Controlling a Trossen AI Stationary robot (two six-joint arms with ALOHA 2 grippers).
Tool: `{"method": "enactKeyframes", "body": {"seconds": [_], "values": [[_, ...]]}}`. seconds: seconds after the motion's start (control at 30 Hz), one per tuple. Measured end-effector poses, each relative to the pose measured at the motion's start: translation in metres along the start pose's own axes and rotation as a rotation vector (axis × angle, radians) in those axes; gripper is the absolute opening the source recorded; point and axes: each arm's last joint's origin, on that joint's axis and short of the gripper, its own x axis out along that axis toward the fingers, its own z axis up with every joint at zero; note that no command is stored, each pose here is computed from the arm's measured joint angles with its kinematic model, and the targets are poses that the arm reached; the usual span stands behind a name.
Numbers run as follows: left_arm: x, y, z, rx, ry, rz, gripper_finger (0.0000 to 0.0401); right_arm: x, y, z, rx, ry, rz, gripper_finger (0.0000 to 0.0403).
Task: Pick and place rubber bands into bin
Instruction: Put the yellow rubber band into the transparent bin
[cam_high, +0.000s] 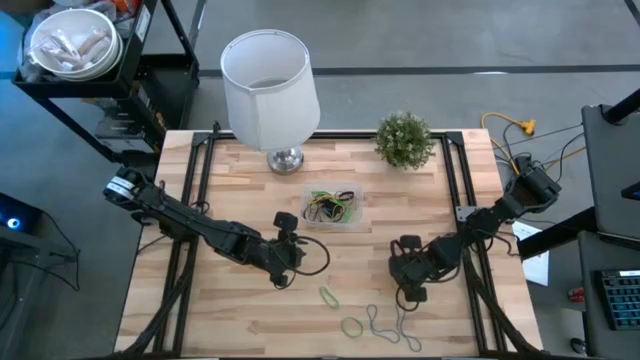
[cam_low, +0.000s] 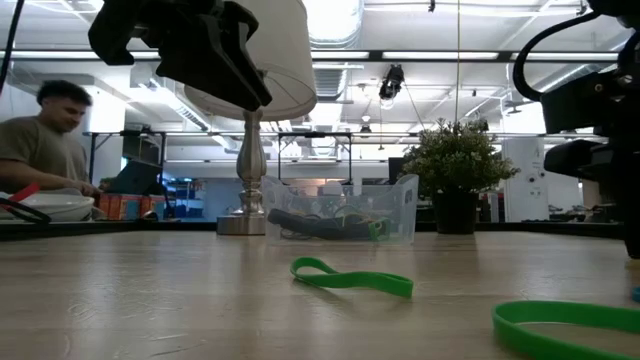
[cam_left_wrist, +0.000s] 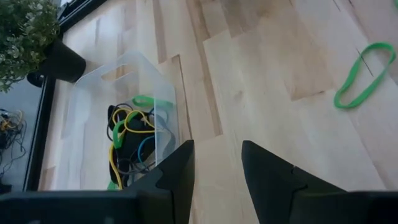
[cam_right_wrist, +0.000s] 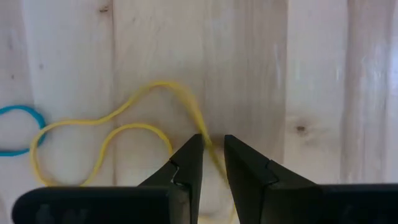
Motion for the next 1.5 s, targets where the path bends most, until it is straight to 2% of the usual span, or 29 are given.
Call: {"method": "enactKeyframes", "body": {"seconds": [0.4, 0.6, 0.83, 1.2, 1.5], "values": [[-0.003, -0.007, -0.001, -0.062, 0.007, -0.017, 0.0118, 0.003, 0.001, -0.001, 0.001, 0.022, 0.019, 0.0062], [-0.007, -0.015, 0.000, -0.087, -0.005, -0.038, 0.0118, 0.006, 0.001, -0.001, -0.009, 0.044, 0.019, 0.0016], [-0.015, -0.027, 0.003, -0.078, -0.028, -0.069, 0.0118, 0.004, 0.003, 0.002, -0.066, 0.001, -0.029, 0.0008], [-0.040, -0.040, 0.008, -0.058, -0.097, -0.093, 0.0118, -0.026, 0.017, 0.038, -0.297, -0.227, -0.224, 0.0008], [-0.064, -0.056, 0.008, -0.065, -0.152, -0.099, 0.0118, -0.060, 0.026, 0.069, -0.484, -0.405, -0.473, 0.0008]]}}
